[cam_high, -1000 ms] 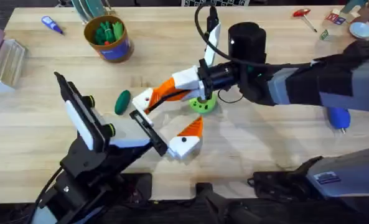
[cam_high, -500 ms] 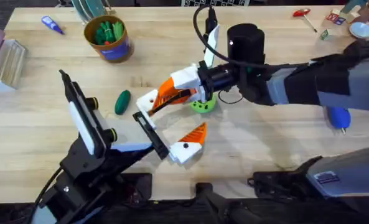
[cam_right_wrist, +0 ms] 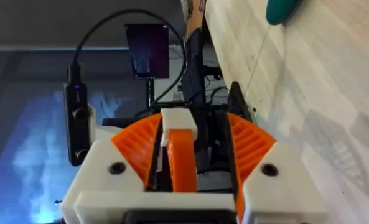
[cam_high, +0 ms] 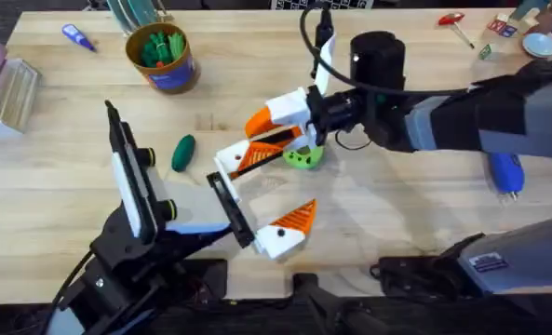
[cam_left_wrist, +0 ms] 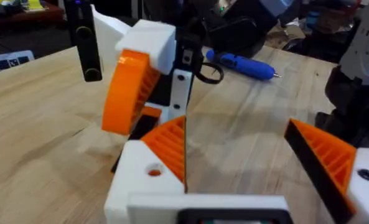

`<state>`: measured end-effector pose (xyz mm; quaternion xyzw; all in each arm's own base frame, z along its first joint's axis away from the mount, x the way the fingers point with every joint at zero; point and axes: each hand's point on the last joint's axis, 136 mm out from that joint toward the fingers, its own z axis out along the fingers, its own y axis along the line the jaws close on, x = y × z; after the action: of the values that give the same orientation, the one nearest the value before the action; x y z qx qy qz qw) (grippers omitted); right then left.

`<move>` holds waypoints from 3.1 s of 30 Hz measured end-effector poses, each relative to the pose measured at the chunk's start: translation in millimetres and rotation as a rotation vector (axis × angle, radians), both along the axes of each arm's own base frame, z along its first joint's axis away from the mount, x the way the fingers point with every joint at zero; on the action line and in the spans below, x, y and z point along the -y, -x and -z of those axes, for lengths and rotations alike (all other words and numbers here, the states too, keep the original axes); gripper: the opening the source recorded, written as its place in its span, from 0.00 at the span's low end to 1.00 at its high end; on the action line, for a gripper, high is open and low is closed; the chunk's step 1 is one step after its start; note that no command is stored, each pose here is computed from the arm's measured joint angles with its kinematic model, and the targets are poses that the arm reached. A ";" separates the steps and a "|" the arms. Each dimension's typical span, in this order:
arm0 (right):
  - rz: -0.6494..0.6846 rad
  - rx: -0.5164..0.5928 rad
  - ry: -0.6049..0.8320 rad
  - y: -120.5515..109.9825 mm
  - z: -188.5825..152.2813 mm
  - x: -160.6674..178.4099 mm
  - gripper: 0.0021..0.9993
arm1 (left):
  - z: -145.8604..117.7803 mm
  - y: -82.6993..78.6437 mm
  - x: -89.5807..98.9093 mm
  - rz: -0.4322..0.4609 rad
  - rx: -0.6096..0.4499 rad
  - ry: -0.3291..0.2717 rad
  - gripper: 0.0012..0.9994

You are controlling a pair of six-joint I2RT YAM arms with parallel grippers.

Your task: Pick up the gripper from the table and insert it into the empty holder that is missing its gripper. Then pick up a screw, insert it into the mounting hole, and use the screwdriver to tighten it. Finally, clean up the table by picking up the vegetable and placing it into the bucket.

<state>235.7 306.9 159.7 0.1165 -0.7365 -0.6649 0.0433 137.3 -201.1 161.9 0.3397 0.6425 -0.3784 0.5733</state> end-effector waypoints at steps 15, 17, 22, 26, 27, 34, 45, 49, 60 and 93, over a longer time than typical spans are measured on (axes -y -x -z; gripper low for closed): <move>0.277 0.135 -0.030 -78.5 -12.3 76.3 0.97 | -0.1 0.9 0.5 0.006 0.000 0.000 0.99; 0.339 0.175 -0.029 -91.0 -18.1 93.6 0.97 | -0.1 1.0 0.5 0.007 0.000 0.000 0.99; 0.493 0.253 0.004 -113.6 -31.4 132.5 0.97 | -0.1 1.4 0.8 0.009 0.000 0.000 0.99; 0.584 0.252 0.077 -120.6 -25.0 151.7 0.97 | -0.1 1.5 0.8 0.010 0.000 0.001 0.99; 0.601 0.245 0.105 -120.2 -20.8 154.9 0.97 | -0.1 1.6 0.9 0.010 0.000 0.001 0.99; 0.613 0.219 0.285 -102.7 -7.4 162.9 0.97 | -0.1 2.2 1.2 0.015 0.000 0.001 0.99; 0.410 0.402 0.683 -22.8 11.3 141.7 0.97 | -0.1 2.5 1.4 0.017 0.000 0.001 0.99; 0.262 0.483 0.831 1.8 36.1 132.4 0.98 | -0.1 2.5 1.4 0.017 0.000 0.001 0.99; 0.094 0.649 0.937 12.7 61.8 106.7 0.79 | -0.3 2.6 1.4 0.017 0.000 0.001 0.99; 0.047 0.653 1.000 -4.1 103.2 92.8 0.31 | -0.2 2.6 1.4 0.017 0.000 0.001 0.99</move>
<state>239.8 214.1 56.5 0.2640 -0.9377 -0.1683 -0.1505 134.7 -202.5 162.1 0.3450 0.6393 -0.3836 0.5702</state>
